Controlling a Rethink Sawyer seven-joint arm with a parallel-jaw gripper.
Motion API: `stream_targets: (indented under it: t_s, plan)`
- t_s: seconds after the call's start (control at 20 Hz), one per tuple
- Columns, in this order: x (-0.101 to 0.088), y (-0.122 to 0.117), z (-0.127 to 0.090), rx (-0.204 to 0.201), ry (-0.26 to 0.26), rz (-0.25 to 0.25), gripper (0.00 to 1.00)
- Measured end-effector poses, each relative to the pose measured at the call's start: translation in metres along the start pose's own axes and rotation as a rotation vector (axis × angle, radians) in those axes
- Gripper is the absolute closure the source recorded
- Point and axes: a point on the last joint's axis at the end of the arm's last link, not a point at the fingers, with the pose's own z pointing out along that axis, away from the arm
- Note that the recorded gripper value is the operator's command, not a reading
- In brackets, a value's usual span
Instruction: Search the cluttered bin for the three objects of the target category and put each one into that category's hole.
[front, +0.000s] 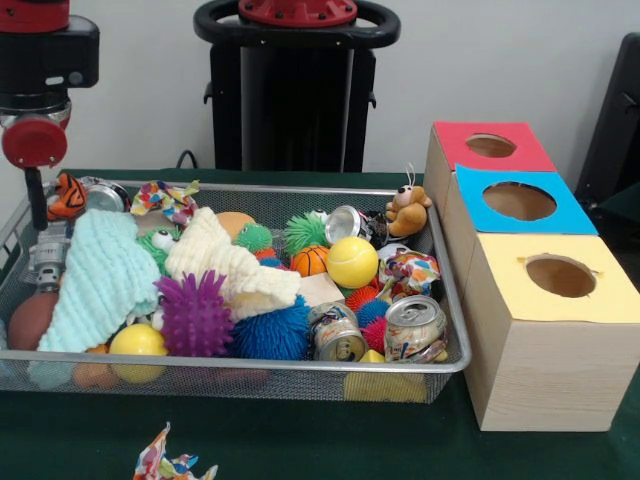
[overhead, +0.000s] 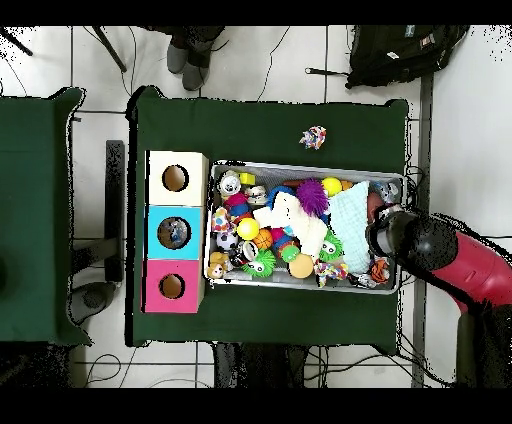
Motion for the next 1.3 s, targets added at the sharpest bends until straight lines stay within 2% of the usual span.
stream_targets:
  t_s: [0.5, 0.85, 1.3]
  plan:
    - [0.01, 0.0, -0.007, 0.003, 0.0, -0.026, 0.0]
    - [0.012, -0.001, -0.01, 0.012, -0.024, -0.076, 0.0]
    - [0.017, 0.007, -0.012, 0.003, -0.033, -0.117, 0.0]
